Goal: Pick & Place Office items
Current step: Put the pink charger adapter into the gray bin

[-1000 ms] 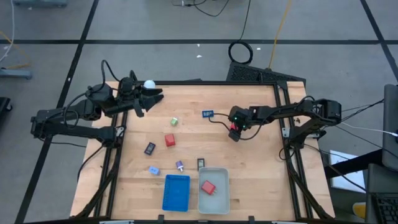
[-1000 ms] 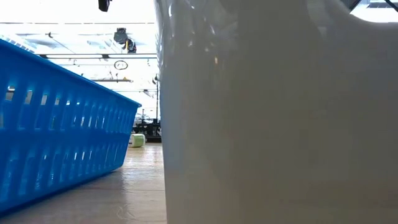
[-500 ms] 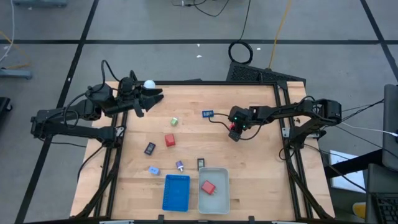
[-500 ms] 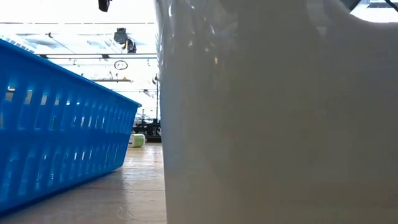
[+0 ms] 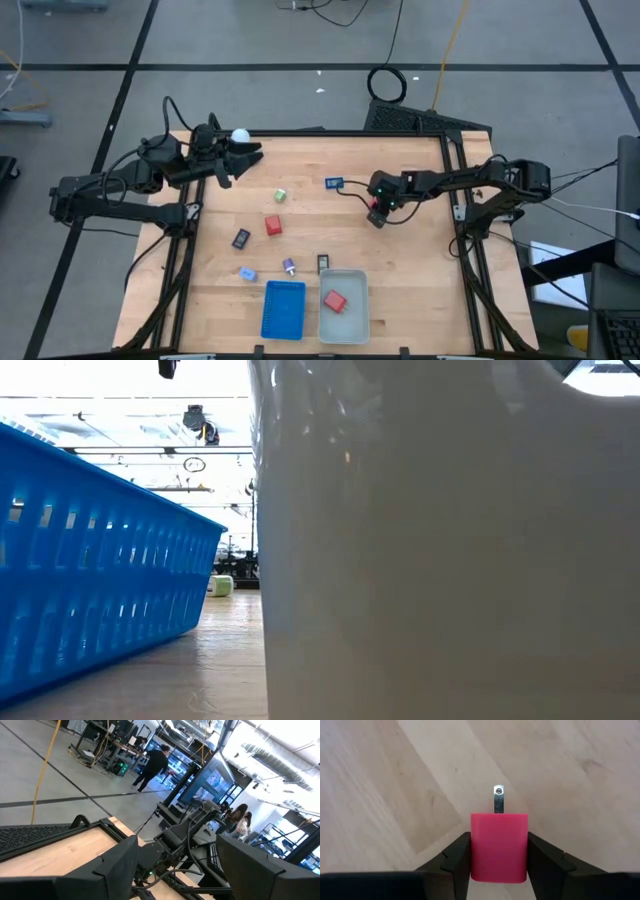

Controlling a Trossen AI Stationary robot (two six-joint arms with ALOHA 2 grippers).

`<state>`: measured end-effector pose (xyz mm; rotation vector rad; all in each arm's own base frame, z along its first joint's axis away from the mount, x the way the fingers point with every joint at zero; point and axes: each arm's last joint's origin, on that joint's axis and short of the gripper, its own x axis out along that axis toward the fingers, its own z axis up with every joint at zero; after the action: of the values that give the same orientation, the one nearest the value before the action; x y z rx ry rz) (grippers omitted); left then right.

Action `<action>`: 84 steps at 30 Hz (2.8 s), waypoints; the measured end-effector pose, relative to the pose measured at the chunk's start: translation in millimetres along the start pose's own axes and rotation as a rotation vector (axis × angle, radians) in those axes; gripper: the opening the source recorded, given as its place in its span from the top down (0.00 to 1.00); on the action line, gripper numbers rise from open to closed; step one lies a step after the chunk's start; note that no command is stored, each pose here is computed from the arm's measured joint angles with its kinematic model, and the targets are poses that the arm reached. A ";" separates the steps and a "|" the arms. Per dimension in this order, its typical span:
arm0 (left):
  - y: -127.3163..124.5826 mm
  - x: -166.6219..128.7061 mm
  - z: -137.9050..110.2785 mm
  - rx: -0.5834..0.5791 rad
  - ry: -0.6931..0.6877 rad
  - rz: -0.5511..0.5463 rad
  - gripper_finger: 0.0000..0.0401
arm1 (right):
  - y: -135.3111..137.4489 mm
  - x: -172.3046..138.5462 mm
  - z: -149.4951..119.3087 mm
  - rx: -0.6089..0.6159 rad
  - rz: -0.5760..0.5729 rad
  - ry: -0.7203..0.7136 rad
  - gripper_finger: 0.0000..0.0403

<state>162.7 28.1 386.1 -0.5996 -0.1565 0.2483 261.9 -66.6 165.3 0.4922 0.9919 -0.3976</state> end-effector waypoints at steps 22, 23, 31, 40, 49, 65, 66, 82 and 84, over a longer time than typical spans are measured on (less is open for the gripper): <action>-0.2 -0.1 -0.2 0.024 0.007 -0.008 0.32 | 30.1 -120.1 0.9 0.051 0.361 -0.401 0.64; -0.2 -0.1 -0.3 0.024 0.007 -0.008 0.32 | 33.2 -124.8 2.0 0.039 0.399 -0.432 0.64; -0.2 -0.1 -0.2 0.020 0.007 -0.008 0.32 | 62.0 -138.7 3.6 -0.042 0.627 -0.534 0.64; -0.4 0.0 -0.4 0.015 0.012 -0.016 0.32 | 97.2 -135.0 -4.3 -0.189 0.754 -0.576 0.64; -0.6 -0.1 -0.5 0.019 0.016 -0.021 0.32 | 126.7 -116.0 -11.6 -0.281 0.822 -0.577 0.64; -0.6 -0.1 -0.7 0.058 0.018 -0.023 0.32 | 167.9 -43.8 -41.9 -0.456 0.799 -0.430 0.64; -0.6 -0.1 -0.7 0.058 0.018 -0.023 0.32 | 169.5 -38.3 -43.3 -0.460 0.796 -0.425 0.64; -0.5 -0.1 -0.7 0.069 0.018 -0.021 0.32 | 176.4 2.3 -52.8 -0.469 0.778 -0.389 0.64; -0.4 -0.1 -0.8 0.069 0.019 -0.021 0.32 | 176.5 0.3 -52.0 -0.455 0.784 -0.391 0.63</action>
<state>162.9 27.3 385.8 -0.5311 -0.1358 0.2267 319.5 107.7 178.7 0.3338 0.4274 0.4215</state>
